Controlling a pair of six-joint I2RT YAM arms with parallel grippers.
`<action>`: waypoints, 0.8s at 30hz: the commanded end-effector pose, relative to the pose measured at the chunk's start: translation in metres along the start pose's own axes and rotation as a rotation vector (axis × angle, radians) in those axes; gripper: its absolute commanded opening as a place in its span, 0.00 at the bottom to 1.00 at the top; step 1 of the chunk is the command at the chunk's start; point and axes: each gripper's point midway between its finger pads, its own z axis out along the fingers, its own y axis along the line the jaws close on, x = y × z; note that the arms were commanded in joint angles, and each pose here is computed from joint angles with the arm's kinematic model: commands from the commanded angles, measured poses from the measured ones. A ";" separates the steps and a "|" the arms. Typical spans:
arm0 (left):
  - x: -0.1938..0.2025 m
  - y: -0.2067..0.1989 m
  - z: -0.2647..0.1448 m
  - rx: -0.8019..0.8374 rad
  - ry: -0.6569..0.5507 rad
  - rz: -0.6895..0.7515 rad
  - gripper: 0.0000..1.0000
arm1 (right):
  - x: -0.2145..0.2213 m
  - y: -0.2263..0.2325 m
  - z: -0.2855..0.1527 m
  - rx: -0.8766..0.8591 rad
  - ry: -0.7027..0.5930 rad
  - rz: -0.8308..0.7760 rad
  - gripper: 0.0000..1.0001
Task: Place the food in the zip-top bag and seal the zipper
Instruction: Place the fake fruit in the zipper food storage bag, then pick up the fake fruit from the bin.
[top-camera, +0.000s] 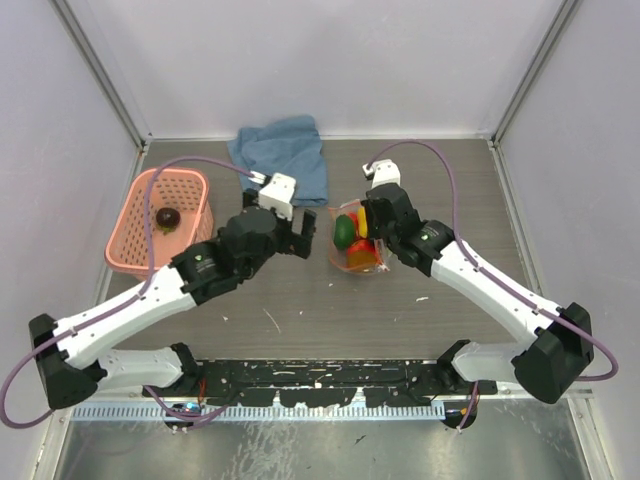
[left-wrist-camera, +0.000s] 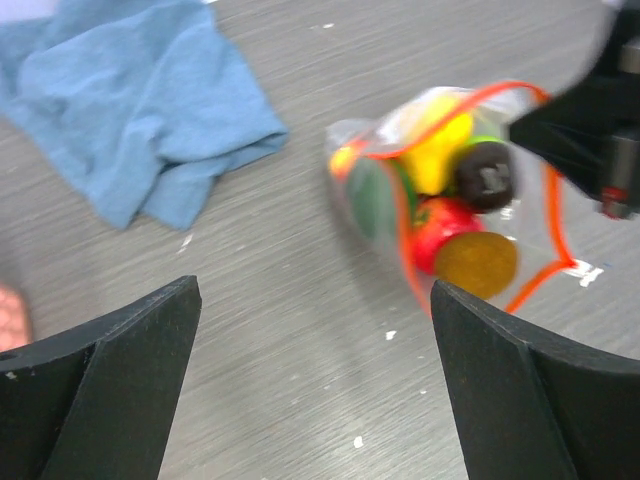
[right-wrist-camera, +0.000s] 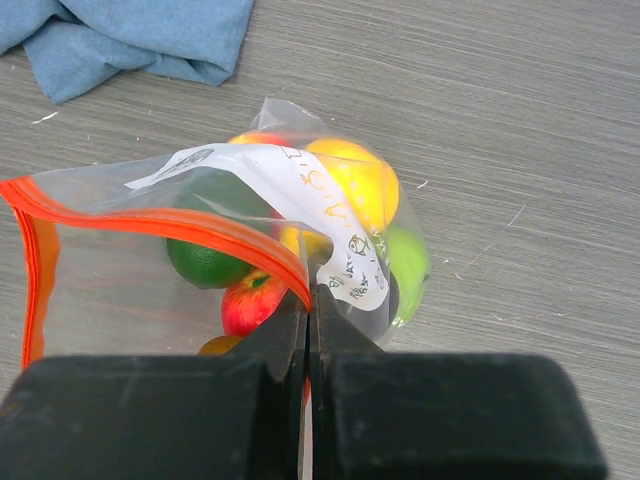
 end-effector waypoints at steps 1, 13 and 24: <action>0.004 0.052 -0.026 -0.154 0.082 -0.078 0.98 | -0.020 -0.003 -0.008 -0.004 -0.100 0.026 0.01; 0.001 0.181 -0.096 -0.536 0.162 -0.199 1.00 | -0.012 0.001 -0.009 -0.038 -0.102 0.027 0.01; 0.033 0.267 -0.094 -0.737 0.299 -0.344 0.98 | -0.011 0.007 -0.012 -0.082 -0.118 0.029 0.00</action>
